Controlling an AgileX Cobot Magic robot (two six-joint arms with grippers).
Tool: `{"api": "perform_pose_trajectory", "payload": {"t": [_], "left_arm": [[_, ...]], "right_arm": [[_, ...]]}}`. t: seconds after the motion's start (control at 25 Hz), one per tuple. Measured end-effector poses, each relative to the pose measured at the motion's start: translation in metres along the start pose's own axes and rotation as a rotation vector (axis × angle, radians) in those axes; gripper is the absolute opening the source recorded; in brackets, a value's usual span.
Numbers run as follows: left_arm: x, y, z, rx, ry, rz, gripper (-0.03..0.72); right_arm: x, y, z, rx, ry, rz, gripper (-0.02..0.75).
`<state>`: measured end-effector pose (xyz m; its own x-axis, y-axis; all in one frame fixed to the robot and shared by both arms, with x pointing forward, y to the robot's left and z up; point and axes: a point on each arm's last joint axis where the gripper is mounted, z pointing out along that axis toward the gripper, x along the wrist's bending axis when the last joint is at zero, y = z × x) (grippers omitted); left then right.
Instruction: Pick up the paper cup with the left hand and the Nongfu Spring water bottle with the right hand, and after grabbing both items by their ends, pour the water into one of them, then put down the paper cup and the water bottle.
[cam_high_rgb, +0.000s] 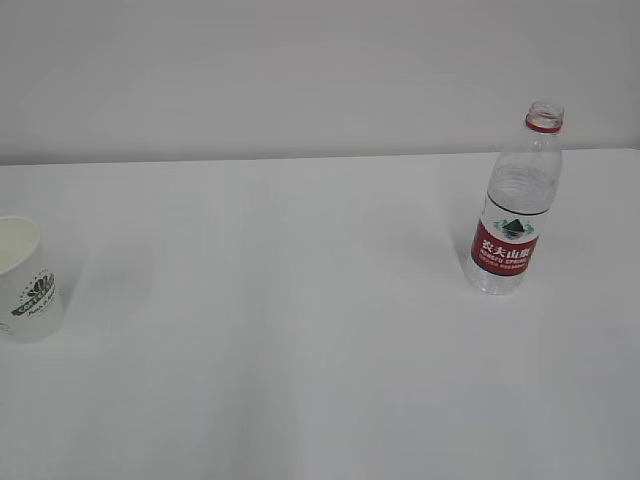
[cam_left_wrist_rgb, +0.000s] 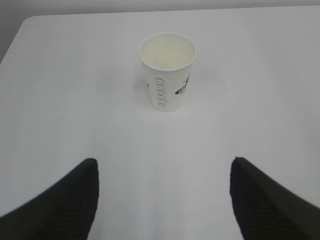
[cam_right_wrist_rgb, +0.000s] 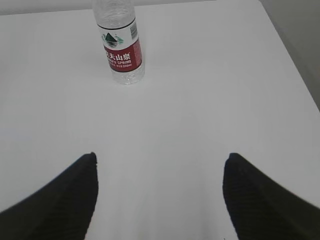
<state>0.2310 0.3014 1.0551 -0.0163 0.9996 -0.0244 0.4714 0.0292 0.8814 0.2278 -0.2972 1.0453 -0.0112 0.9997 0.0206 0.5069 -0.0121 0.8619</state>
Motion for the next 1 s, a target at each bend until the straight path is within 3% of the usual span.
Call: {"api": "perform_pose_trajectory", "payload": {"t": [1.0], "left_arm": [[0.0, 0.0, 0.0, 0.0, 0.0, 0.0, 0.586]], "right_arm": [[0.0, 0.0, 0.0, 0.0, 0.0, 0.0, 0.588]]}}
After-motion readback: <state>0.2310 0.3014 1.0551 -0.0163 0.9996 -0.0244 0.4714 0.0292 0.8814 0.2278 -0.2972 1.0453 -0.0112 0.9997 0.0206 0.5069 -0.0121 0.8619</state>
